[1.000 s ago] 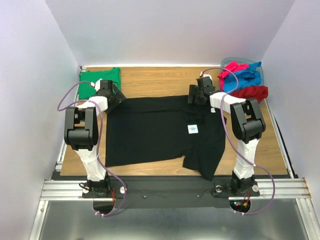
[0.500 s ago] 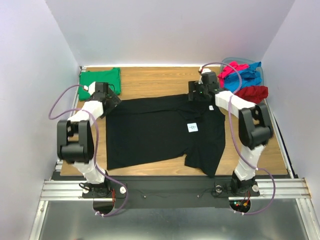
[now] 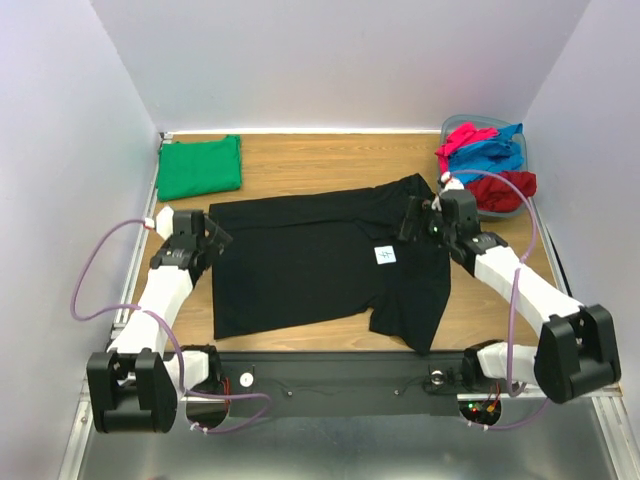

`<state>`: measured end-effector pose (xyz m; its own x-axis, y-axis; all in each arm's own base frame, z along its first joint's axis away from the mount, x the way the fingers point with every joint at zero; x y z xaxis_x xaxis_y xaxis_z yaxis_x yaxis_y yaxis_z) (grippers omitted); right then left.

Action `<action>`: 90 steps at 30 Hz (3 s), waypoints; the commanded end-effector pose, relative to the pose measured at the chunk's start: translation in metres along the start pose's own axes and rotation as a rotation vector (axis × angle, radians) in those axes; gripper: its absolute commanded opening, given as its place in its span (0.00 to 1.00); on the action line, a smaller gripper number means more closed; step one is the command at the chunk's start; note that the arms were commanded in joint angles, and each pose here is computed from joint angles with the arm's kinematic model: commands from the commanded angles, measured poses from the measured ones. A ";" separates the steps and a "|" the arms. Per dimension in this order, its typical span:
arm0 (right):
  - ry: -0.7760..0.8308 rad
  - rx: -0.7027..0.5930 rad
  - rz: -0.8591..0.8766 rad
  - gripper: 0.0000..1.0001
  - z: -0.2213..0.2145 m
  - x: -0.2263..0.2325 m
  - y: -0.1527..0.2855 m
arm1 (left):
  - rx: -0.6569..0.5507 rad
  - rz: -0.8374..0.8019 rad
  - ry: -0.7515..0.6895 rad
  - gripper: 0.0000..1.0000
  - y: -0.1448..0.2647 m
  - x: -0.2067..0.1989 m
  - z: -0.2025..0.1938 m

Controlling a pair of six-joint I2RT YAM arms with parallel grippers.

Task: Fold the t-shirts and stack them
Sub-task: Fold the tshirt

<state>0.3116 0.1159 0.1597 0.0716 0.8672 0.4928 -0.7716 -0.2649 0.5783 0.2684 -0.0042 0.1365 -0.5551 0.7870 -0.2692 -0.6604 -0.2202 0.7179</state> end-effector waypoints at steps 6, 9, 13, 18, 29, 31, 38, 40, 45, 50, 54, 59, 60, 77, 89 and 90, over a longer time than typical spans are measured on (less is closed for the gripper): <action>-0.009 -0.034 0.022 1.00 0.020 0.014 -0.004 | 0.111 0.025 0.017 0.98 -0.011 0.015 -0.037; 0.058 -0.043 0.090 1.00 0.052 0.042 -0.021 | 0.118 0.004 0.014 0.98 -0.014 0.012 -0.038; 0.091 0.034 0.056 1.00 0.059 0.045 -0.087 | 0.091 0.001 0.018 0.98 -0.013 0.011 -0.034; 0.131 0.100 0.090 1.00 0.058 0.056 -0.144 | 0.082 0.027 0.016 0.98 -0.013 0.011 -0.028; 0.104 0.064 -0.167 1.00 0.059 0.006 -0.215 | 0.073 0.038 0.022 0.98 -0.015 0.011 -0.025; 0.080 0.059 -0.219 1.00 0.058 -0.011 -0.219 | 0.074 0.042 0.021 0.98 -0.016 0.010 -0.023; -0.048 0.023 -0.333 1.00 0.066 -0.052 -0.216 | 0.089 0.062 0.009 0.98 -0.023 0.010 -0.025; -0.053 0.017 -0.339 1.00 0.071 -0.057 -0.214 | 0.091 0.066 0.006 0.98 -0.024 0.011 -0.026; -0.042 0.027 -0.245 1.00 0.082 -0.037 -0.213 | 0.127 0.022 0.013 0.98 -0.024 0.007 -0.034; -0.034 0.048 -0.109 1.00 0.093 -0.008 -0.204 | 0.208 0.027 0.001 0.98 -0.020 0.019 -0.060; -0.003 0.021 -0.039 1.00 0.109 0.016 -0.184 | 0.272 0.000 0.023 0.98 -0.014 0.026 -0.085; 0.010 -0.025 -0.004 1.00 0.125 0.033 -0.160 | 0.317 0.023 0.018 0.98 0.000 0.027 -0.109; 0.010 -0.030 -0.003 1.00 0.126 0.034 -0.157 | 0.326 0.034 0.012 0.98 0.003 0.027 -0.113; 0.000 -0.066 -0.007 1.00 0.124 0.036 -0.101 | 0.386 0.074 -0.034 0.99 0.022 0.019 -0.137; -0.112 -0.154 -0.171 1.00 0.078 -0.008 -0.012 | 0.351 0.032 -0.048 0.23 0.027 0.017 -0.130; -0.129 -0.150 -0.182 1.00 0.070 -0.012 -0.007 | 0.352 0.030 -0.052 0.17 0.028 0.017 -0.130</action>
<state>0.3801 0.0893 0.2022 0.2032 0.8539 0.4791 -0.8210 -0.1180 0.5586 0.1781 -0.0748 0.0657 -0.5419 0.8061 -0.2380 -0.4259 -0.0192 0.9046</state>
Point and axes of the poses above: each gripper's point midway between its finger pads, its own y axis back along the fingers, its own x axis along the line the jaws close on, z = x × y, the point moved 4 cm from there along y, back along the fingers, and after that the axes turned 10 degrees about -y, right-handed, at the moved point
